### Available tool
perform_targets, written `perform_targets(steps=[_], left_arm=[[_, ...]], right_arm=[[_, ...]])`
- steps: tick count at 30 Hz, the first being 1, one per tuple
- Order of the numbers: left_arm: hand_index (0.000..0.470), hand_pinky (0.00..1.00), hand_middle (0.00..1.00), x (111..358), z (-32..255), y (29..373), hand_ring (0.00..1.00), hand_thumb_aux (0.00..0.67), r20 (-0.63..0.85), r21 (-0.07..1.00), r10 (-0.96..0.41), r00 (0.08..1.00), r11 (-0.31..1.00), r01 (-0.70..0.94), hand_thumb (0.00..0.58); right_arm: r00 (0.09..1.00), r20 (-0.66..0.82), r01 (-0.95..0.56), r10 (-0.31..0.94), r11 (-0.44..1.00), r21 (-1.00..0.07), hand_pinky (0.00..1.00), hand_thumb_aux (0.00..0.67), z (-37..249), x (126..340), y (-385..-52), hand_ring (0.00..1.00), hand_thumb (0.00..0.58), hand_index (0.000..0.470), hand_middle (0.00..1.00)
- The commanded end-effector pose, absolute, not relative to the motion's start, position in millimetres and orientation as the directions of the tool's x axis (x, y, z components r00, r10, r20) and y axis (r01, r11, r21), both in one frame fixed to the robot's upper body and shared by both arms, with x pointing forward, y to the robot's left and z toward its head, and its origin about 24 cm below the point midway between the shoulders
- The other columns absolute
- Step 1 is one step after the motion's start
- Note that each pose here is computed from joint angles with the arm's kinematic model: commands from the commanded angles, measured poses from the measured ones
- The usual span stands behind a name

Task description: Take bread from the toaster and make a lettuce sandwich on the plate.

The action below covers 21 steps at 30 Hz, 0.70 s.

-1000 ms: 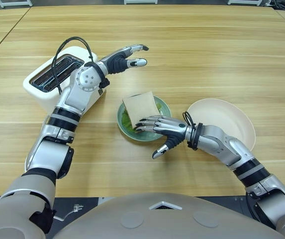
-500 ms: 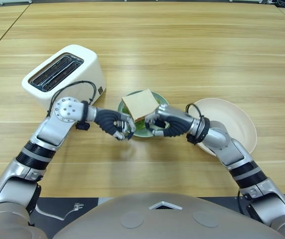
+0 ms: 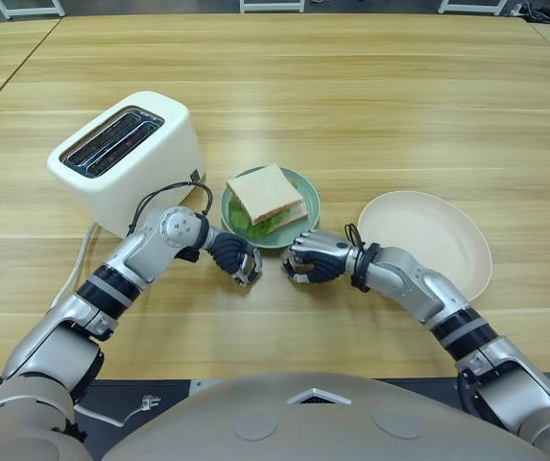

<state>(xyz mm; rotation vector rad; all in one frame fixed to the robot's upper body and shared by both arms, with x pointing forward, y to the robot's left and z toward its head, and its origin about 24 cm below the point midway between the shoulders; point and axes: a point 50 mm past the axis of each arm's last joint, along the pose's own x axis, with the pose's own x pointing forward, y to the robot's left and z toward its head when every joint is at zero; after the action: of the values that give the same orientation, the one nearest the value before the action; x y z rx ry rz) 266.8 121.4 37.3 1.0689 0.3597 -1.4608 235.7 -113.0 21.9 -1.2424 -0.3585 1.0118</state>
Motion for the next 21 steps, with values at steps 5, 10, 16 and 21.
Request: perform_targets(steps=[5, 10, 16, 21], left_arm=[[0.276, 0.00, 0.00, 266.8, 18.9, 131.9, 0.00, 0.394, -0.794, 0.348, -0.581, 0.181, -0.189, 0.918, 0.482], [0.000, 0.00, 0.00, 288.8, 106.1, 146.0, 0.00, 0.000, -0.366, 0.633, -0.816, 0.448, 0.135, 0.763, 0.000], [0.000, 0.00, 0.00, 284.0, 165.1, 183.3, 0.00, 0.000, 0.246, 0.661, -0.565, 0.787, 0.692, 0.290, 0.000], [0.000, 0.00, 0.00, 234.8, 108.2, 158.3, 0.00, 0.000, 0.371, 0.498, -0.418, 0.829, 0.843, 0.202, 0.000]], right_arm=[[0.626, -0.069, -0.301, 0.777, 0.159, -0.940, 1.00, 0.670, 37.8, 255.0, -110.0, 1.00, 0.580, 0.470, 1.00], [0.655, 0.243, -0.227, 0.715, 0.493, -0.840, 0.00, 0.000, 91.2, 246.6, -127.3, 0.00, 0.000, 0.000, 0.00], [0.679, 0.684, 0.149, 0.267, 0.862, -0.484, 0.00, 0.000, 165.0, 229.4, -170.5, 0.00, 0.000, 0.000, 0.00], [0.708, 0.675, 0.124, 0.210, 0.903, -0.411, 0.00, 0.000, 156.4, 229.2, -150.8, 0.00, 0.000, 0.000, 0.00]])
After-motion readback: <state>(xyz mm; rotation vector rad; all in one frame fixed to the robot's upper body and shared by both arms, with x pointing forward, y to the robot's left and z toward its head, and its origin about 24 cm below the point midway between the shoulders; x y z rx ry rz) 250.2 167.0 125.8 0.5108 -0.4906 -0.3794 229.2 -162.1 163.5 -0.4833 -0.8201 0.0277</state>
